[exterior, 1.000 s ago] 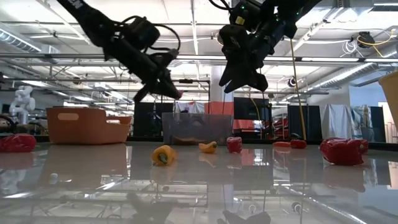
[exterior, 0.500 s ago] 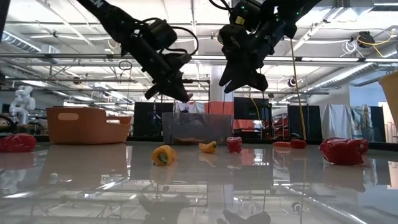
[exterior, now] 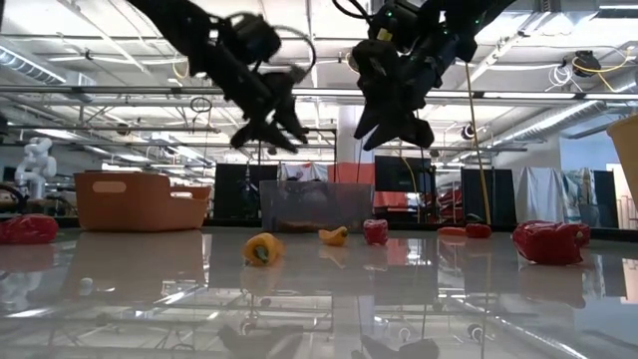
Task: Sort produce into baskets
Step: Put the orange chili pepper into the black bin
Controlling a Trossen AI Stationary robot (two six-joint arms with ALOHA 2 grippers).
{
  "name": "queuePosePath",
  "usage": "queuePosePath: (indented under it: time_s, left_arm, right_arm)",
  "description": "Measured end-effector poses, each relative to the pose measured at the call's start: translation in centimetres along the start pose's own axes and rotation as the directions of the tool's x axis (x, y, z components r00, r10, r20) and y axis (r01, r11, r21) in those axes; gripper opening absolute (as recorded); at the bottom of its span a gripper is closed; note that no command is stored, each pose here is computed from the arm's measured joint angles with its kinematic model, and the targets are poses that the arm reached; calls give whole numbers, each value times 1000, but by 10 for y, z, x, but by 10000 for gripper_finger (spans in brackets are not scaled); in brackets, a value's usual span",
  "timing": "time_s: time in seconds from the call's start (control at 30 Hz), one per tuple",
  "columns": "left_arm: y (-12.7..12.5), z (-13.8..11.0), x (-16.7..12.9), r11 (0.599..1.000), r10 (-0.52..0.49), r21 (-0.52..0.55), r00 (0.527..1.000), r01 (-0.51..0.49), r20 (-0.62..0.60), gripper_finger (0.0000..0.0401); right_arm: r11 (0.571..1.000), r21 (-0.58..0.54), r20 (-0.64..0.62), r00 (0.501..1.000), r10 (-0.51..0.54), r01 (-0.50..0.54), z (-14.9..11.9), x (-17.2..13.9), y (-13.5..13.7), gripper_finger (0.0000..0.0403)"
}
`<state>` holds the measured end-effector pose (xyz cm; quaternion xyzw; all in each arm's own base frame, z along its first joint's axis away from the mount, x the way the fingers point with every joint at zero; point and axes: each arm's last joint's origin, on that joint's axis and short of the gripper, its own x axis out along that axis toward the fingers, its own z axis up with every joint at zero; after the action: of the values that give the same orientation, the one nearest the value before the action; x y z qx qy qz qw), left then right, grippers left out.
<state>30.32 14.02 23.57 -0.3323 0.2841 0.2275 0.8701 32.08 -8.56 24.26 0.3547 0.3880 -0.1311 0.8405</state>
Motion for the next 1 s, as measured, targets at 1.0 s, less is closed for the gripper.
queuePosePath:
  time_s: [1.0]
  left_arm:
    - [-118, -96, -24, 895, -94, 425, 988, 136, -119, 102]
  right_arm:
    - [847, -51, -158, 833, -530, 529, -6, -24, -71, 99]
